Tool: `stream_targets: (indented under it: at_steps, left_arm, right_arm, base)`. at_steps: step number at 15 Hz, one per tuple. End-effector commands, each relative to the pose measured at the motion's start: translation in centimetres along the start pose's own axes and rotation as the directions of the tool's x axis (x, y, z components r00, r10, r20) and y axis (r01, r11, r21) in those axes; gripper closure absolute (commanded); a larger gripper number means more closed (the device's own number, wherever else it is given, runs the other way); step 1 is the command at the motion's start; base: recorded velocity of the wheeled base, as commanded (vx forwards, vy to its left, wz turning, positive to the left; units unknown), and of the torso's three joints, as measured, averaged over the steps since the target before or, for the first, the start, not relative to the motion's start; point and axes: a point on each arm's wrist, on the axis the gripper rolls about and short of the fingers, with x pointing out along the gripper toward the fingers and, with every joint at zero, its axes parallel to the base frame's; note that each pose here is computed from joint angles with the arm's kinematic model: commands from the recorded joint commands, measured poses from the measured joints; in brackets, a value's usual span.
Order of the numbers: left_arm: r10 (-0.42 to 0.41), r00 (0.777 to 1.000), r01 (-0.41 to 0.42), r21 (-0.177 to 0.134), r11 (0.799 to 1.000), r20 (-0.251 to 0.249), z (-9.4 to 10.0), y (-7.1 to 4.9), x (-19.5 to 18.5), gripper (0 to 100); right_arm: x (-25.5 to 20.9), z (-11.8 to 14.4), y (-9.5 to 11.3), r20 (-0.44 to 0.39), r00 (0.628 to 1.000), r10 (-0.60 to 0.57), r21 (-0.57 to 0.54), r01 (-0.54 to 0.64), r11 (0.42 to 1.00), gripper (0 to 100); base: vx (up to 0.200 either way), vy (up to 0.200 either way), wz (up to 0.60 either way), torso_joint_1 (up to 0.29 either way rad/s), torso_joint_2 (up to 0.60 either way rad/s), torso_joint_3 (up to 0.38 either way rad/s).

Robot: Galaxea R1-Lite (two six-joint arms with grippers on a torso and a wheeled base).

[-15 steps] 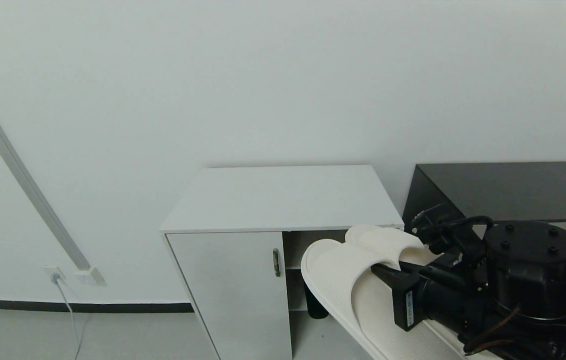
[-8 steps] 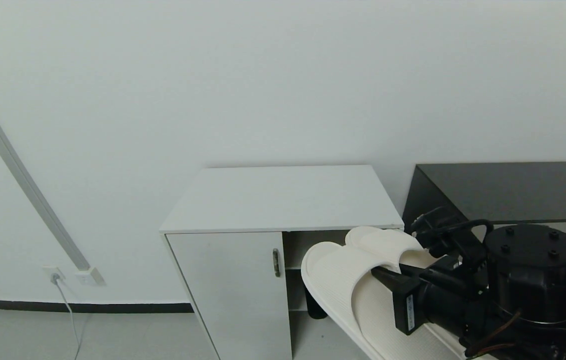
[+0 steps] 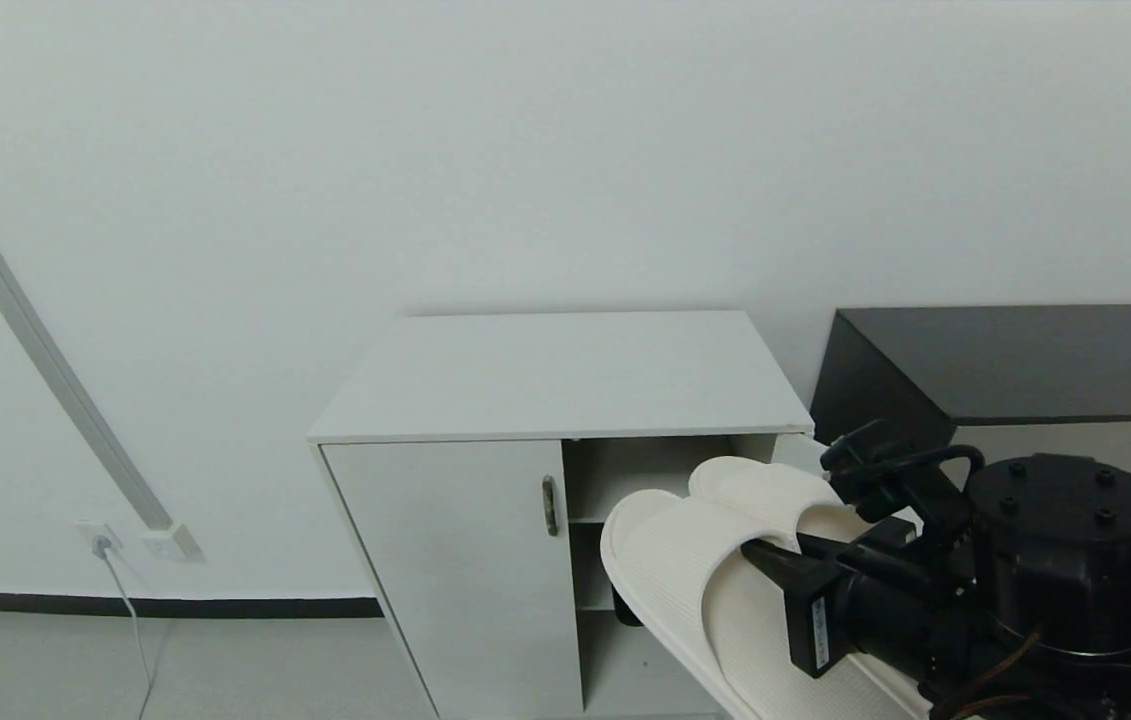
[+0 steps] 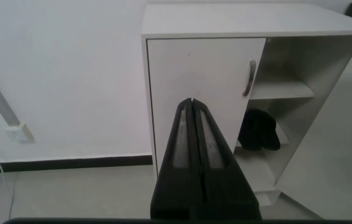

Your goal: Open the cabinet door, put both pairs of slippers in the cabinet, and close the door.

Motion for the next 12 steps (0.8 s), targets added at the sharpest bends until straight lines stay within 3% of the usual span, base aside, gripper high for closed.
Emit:
stream_targets:
  at_steps: [1, 12]
  left_arm:
    - [0.0, 1.0, 0.0, -0.002, 1.0, 0.0, 0.05, 0.0, 0.0, 100]
    - [0.0, 1.0, 0.0, -0.005, 1.0, -0.001, 0.0, 0.0, 0.01, 100]
  right_arm:
    - [-0.02, -0.17, -0.01, -0.006, 1.0, 0.0, -0.002, 0.0, 1.0, 100]
    - [-0.03, -0.39, 0.07, -0.008, 1.0, 0.003, -0.005, -0.003, 1.0, 100]
  base:
    - [0.0, 0.0, 0.0, -0.203, 0.5, 0.295]
    - [0.0, 0.0, 0.0, -0.211, 0.54, 0.32]
